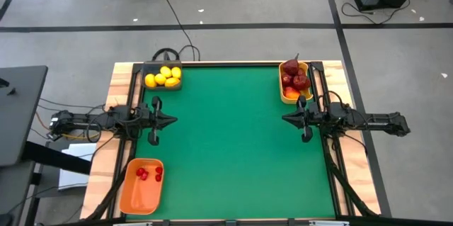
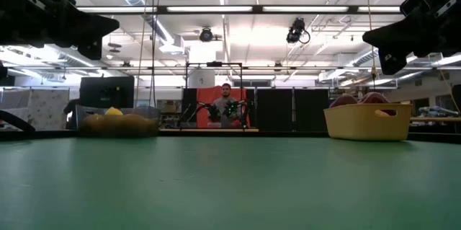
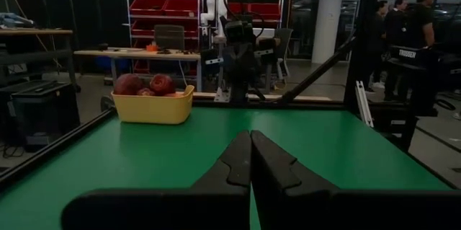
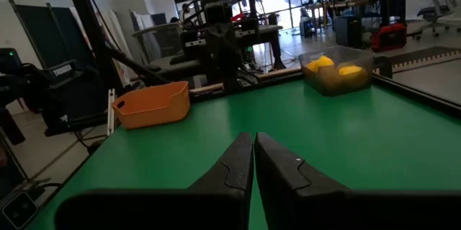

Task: Sort produce into baskets
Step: Return to Home Position

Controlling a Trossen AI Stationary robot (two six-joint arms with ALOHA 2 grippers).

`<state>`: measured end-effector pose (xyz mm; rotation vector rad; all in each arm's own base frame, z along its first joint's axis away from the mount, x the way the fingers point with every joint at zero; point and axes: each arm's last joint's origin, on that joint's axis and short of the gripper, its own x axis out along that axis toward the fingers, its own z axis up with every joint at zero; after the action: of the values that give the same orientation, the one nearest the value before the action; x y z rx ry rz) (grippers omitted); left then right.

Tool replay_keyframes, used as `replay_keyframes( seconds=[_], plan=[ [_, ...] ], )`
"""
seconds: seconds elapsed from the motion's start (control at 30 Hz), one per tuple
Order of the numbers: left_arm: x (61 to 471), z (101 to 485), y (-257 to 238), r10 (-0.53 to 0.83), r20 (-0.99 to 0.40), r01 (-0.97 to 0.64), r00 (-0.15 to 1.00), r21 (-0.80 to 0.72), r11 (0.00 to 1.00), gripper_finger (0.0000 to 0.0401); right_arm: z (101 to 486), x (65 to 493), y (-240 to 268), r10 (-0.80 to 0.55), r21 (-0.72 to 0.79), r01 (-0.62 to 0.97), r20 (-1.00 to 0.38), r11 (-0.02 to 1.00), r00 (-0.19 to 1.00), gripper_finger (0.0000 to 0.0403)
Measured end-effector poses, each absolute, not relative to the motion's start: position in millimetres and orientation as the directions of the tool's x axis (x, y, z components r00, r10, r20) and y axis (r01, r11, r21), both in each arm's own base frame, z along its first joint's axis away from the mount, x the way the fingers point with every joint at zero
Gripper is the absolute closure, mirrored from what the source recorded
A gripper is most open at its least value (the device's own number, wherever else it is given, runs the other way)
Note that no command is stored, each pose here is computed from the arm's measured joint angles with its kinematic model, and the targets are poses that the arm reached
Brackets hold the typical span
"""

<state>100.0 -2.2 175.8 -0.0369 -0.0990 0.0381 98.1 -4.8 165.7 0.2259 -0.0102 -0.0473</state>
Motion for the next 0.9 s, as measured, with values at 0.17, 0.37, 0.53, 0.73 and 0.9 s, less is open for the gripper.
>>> replay_keyframes(
  seconds=[0.17,0.37,0.53,0.73,0.9],
  plan=[
    [100,176,-2,0.04,0.098,-0.036,0.994,-0.039,0.999,0.0393,166,98,-5,-0.048,0.224,0.046,0.005,0.973,0.999,0.0373],
    [100,176,-2,0.04,0.098,-0.036,0.994,-0.039,0.999,0.0393,166,98,-5,-0.048,0.224,0.046,0.005,0.974,0.999,0.0373],
    [100,176,-2,0.033,0.104,-0.03,0.994,-0.039,0.999,0.0393,166,98,-5,-0.048,0.224,0.045,0.005,0.974,0.999,0.0373],
    [98,186,0,0.077,0.208,-0.067,0.975,-0.052,0.996,0.0393,167,98,-5,-0.052,0.224,0.047,0.013,0.973,0.999,0.0373],
    [98,189,0,0.076,0.23,-0.065,0.97,-0.054,0.996,0.0393,168,98,-5,-0.053,0.224,0.046,0.024,0.973,0.998,0.0373]
  ],
)
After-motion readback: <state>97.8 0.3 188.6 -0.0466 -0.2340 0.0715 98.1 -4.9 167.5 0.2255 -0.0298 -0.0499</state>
